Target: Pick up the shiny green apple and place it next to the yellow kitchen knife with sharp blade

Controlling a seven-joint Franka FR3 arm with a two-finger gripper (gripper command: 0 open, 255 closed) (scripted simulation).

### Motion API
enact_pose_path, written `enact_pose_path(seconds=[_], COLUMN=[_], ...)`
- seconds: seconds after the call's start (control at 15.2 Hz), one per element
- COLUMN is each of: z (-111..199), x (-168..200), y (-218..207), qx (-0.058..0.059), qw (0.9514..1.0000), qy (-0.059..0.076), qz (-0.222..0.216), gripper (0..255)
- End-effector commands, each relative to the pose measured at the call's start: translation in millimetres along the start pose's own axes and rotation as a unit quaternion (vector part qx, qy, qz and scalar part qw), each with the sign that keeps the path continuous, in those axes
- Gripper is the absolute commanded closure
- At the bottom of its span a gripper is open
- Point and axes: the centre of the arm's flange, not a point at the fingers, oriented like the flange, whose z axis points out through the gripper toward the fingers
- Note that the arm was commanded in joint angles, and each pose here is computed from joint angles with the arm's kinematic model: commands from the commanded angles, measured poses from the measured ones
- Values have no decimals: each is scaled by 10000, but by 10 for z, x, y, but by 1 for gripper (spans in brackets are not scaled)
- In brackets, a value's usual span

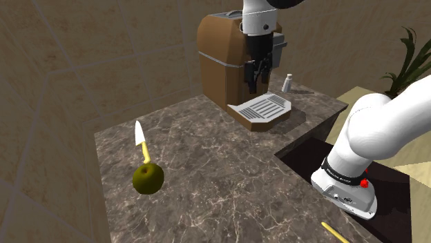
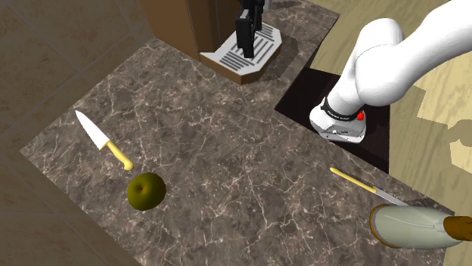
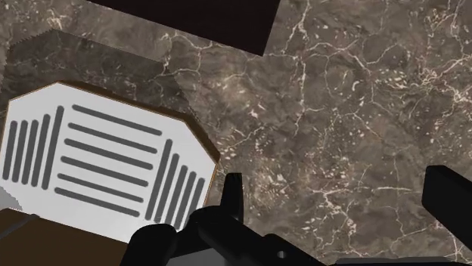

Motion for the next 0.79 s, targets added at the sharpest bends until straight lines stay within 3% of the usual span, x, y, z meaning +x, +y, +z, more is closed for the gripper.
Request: enact_pose_path(seconds=[0.0, 0.73], z=[53, 395], x=[142, 958], y=[-202, -1376], qx=[0, -26], qw=[10000, 9995], qy=[-6, -74], qz=[-50, -321], gripper=[0, 0])
